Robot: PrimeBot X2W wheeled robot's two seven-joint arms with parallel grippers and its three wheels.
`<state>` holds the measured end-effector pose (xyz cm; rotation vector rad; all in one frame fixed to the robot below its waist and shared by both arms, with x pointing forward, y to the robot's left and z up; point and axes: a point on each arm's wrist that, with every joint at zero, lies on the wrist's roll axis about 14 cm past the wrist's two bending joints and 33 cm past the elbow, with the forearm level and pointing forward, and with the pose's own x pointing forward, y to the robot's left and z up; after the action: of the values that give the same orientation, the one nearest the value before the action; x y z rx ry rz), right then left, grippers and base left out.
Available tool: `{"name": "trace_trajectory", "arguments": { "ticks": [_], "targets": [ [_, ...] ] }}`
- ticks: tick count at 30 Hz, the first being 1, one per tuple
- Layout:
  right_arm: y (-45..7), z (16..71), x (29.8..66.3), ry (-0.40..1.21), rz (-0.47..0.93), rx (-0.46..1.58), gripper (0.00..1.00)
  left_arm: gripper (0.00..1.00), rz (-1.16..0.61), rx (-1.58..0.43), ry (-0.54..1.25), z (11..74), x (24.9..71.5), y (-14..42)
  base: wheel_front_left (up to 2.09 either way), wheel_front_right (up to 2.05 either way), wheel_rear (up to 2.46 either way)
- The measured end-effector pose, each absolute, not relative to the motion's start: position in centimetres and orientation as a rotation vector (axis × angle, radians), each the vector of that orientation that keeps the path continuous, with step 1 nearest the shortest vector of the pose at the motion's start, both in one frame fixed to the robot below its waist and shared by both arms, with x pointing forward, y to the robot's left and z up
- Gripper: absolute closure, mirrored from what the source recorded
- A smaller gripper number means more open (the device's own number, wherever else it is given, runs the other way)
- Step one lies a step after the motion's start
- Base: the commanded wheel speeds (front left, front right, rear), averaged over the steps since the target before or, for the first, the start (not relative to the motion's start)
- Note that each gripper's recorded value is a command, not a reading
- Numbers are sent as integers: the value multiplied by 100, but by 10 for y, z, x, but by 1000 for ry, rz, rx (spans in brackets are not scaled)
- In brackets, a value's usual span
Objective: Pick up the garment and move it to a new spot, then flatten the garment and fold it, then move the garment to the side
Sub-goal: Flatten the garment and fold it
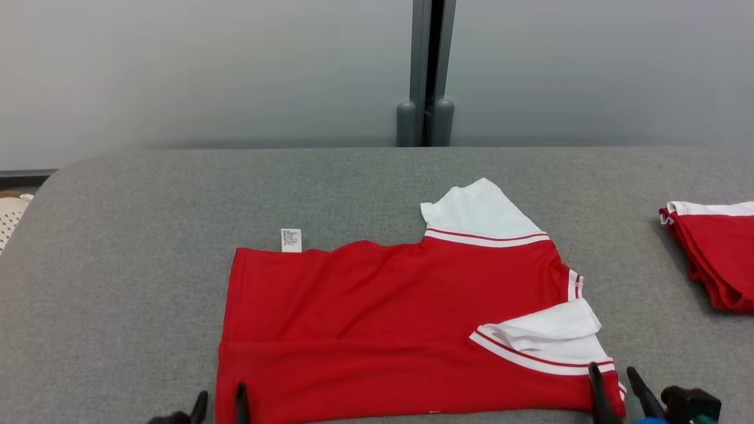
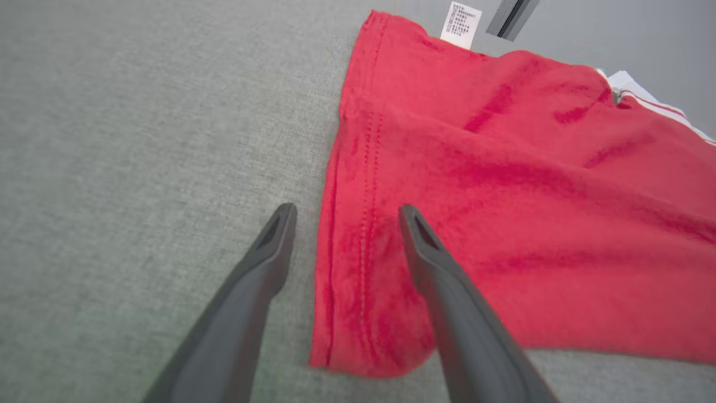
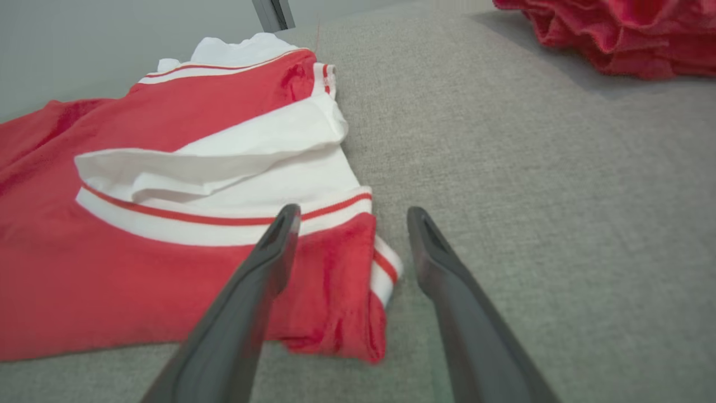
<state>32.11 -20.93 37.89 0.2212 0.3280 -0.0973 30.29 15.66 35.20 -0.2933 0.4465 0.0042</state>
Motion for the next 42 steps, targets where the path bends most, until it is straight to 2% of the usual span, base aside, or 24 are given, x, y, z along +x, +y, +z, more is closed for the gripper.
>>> {"name": "trace_trajectory", "arguments": {
  "ticks": [2,7,11,15,25,33,42],
  "targets": [
    [-210,385,332,308,-92,210,0,0,11,-297,410,361,317,159,0,0,0],
    [-209,402,385,246,-67,162,0,0,-1,-262,281,394,392,167,0,0,0],
    [-203,403,408,238,-39,139,0,0,-31,-223,275,396,425,170,0,0,0],
    [-188,398,438,248,14,112,0,0,-63,-177,347,382,464,173,0,0,0],
    [-188,395,478,247,62,41,0,0,-97,-134,477,342,484,169,0,0,0],
    [-186,410,514,212,105,-19,0,0,-132,-121,479,338,490,158,0,0,0],
    [-164,415,520,207,155,-12,0,0,-197,-136,467,346,478,135,0,0,0]
  ]
}}
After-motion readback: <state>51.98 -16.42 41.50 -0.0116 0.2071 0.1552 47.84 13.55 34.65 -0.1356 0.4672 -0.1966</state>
